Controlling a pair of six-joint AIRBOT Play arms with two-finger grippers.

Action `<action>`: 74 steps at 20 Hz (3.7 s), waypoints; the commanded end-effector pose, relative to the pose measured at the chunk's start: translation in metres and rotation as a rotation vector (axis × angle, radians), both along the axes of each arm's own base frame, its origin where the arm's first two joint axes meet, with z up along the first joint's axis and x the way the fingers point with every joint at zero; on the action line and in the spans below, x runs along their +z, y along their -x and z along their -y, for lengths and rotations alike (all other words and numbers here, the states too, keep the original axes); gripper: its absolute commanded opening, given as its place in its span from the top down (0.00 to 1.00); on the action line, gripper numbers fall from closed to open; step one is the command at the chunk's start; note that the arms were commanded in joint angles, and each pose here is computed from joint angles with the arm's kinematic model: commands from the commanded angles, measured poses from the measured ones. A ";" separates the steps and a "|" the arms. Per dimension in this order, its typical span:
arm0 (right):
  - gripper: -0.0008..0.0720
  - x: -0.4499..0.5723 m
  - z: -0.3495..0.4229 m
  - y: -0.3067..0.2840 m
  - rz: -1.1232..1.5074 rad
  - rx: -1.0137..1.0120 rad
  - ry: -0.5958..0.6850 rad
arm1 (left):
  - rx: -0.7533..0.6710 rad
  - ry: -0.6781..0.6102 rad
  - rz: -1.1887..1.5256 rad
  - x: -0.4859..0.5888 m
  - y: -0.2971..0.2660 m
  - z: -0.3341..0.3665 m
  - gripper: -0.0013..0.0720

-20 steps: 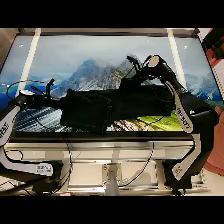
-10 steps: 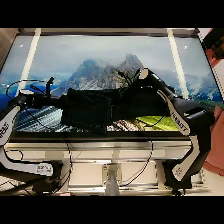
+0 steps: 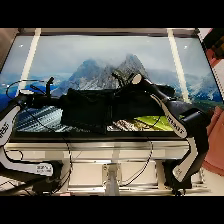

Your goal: Fold the clothes and pants, and hang the long-sleeved shirts on hangers.

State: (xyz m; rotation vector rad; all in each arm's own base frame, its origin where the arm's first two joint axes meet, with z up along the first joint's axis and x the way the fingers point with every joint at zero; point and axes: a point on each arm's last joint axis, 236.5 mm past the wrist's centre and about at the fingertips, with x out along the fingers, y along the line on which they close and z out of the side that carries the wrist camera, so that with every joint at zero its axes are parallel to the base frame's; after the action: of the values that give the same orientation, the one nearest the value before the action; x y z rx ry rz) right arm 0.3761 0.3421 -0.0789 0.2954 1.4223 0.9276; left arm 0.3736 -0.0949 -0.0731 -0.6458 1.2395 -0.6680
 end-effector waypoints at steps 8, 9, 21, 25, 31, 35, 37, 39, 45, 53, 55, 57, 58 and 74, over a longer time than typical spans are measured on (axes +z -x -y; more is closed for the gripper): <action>0.93 0.001 -0.026 -0.029 0.154 -0.088 0.023 | 0.000 0.000 0.000 0.000 0.000 0.000 0.29; 0.93 0.011 -0.027 -0.035 0.172 -0.085 0.013 | 0.000 0.001 0.000 0.000 0.000 0.000 0.29; 0.93 0.082 0.036 -0.115 0.451 -0.141 0.185 | 0.017 -0.004 0.011 0.004 -0.002 -0.007 0.28; 0.67 0.046 0.042 -0.103 0.363 -0.140 0.229 | 0.037 -0.043 0.030 -0.004 -0.011 -0.006 0.22; 0.39 0.046 0.059 -0.111 0.389 -0.138 0.276 | 0.004 -0.065 0.021 -0.021 -0.012 0.018 0.03; 0.73 0.034 0.089 -0.092 0.252 -0.121 0.322 | -0.002 -0.042 -0.029 -0.028 -0.007 0.033 0.88; 0.92 0.027 0.092 -0.081 0.204 -0.102 0.332 | 0.007 0.025 -0.021 -0.009 -0.012 0.038 0.94; 0.93 0.015 0.086 -0.072 0.182 -0.087 0.334 | 0.000 0.073 -0.013 0.015 -0.017 0.039 0.94; 0.93 -0.011 0.010 -0.040 0.176 -0.051 0.255 | -0.050 0.142 0.045 0.108 -0.025 0.043 0.95; 0.93 0.023 -0.107 -0.023 0.248 -0.166 0.004 | 0.047 0.121 0.177 0.193 -0.034 0.000 0.95; 0.93 0.024 -0.100 -0.028 0.250 -0.170 0.013 | 0.034 0.121 0.180 0.194 -0.032 0.005 0.95; 0.93 0.028 -0.080 -0.039 0.234 -0.189 0.023 | 0.010 0.115 0.194 0.195 -0.034 0.022 0.95; 0.93 0.030 -0.065 -0.046 0.224 -0.198 0.036 | 0.006 0.108 0.213 0.195 -0.038 0.032 0.95; 0.93 0.145 0.203 -0.114 0.256 -0.485 0.151 | -0.103 -0.185 0.634 0.196 -0.077 0.247 0.95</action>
State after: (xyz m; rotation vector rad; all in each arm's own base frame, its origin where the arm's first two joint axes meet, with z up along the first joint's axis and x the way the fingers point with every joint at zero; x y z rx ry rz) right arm 0.4866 0.1787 0.0428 0.3589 1.1500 0.4953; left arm 0.4487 -0.2925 0.1318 -0.1521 0.7810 -0.7507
